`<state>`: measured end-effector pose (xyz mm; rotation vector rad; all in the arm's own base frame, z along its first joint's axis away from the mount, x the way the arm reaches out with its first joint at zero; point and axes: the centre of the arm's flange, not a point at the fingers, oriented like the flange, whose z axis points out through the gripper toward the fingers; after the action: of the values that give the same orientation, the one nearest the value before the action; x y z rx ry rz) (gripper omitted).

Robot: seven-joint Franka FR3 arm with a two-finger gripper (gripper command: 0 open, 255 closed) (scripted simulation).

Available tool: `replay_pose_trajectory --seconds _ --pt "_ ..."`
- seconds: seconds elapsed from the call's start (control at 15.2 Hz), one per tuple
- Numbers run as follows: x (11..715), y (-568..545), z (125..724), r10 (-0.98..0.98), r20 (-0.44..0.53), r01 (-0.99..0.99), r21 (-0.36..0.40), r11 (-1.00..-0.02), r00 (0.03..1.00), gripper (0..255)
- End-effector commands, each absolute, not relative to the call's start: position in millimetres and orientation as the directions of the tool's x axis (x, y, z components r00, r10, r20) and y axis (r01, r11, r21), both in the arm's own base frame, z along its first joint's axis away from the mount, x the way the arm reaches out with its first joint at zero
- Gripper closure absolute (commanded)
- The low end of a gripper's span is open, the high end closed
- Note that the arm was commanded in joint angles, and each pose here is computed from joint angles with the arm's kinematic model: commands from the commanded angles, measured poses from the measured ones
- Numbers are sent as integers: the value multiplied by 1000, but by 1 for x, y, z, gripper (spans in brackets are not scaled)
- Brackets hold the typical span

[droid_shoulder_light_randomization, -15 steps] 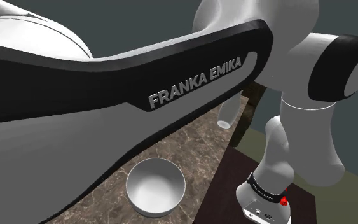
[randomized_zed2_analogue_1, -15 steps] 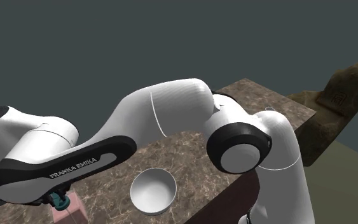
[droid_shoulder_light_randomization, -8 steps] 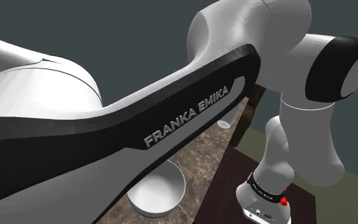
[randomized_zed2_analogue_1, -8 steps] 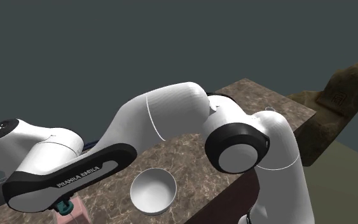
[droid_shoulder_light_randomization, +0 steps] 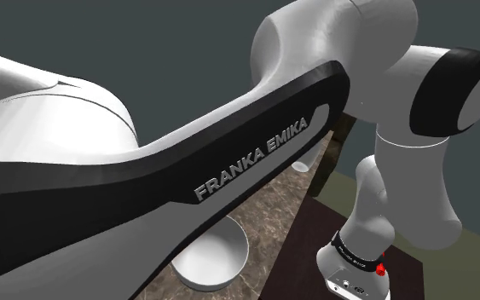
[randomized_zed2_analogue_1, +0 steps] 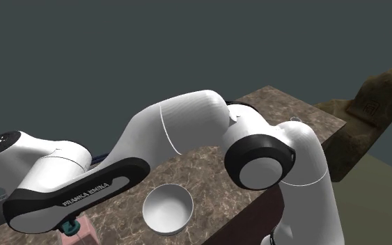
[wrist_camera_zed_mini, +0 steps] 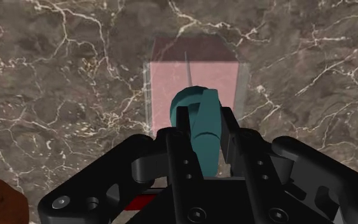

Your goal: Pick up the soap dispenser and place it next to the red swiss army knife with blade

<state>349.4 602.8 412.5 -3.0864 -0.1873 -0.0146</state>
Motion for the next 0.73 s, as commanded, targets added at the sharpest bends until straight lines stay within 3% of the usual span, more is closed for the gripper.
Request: replay_pose_trajectory --seconds 0.0,0.33,0.66 --pt "351 601 405 118 5 118 -38 -992 993 0" --pt "352 601 405 118 5 118 -37 -992 993 0" --pt "352 599 455 118 5 118 -37 -992 993 0"
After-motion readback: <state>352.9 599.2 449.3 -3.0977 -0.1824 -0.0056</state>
